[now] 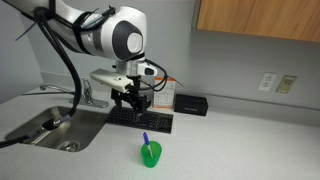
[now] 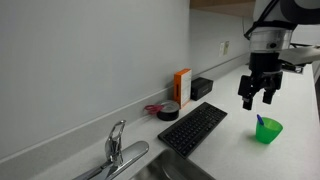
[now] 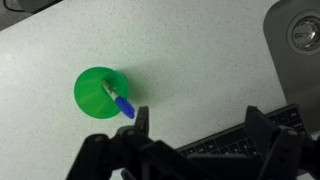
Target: Take the marker out of the cup and put it on the counter
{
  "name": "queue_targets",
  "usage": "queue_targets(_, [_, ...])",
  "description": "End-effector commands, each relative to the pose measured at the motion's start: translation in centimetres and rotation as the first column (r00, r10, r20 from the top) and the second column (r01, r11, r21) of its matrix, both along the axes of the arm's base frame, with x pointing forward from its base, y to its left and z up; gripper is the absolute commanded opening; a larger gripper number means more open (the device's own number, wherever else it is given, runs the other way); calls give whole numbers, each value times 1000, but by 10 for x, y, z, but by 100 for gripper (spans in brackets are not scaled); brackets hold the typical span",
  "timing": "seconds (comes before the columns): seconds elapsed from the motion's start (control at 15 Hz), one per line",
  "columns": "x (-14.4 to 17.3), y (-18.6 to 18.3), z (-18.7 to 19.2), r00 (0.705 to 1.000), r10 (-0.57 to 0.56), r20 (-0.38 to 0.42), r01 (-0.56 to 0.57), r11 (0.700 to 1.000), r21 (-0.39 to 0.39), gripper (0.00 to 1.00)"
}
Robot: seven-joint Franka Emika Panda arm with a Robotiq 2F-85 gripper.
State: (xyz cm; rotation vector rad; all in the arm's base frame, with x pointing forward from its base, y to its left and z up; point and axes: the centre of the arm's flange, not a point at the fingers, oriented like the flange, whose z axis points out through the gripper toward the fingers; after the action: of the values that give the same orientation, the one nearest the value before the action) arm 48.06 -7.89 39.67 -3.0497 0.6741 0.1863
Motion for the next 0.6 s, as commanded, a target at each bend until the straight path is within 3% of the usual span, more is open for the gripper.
queue_targets(0.0, [-2,-29,-23,1000,-3,15,4,999,-44,100])
queue_targets(0.53, [1,-66,-71,997,-71,-13,71,996,-60,100])
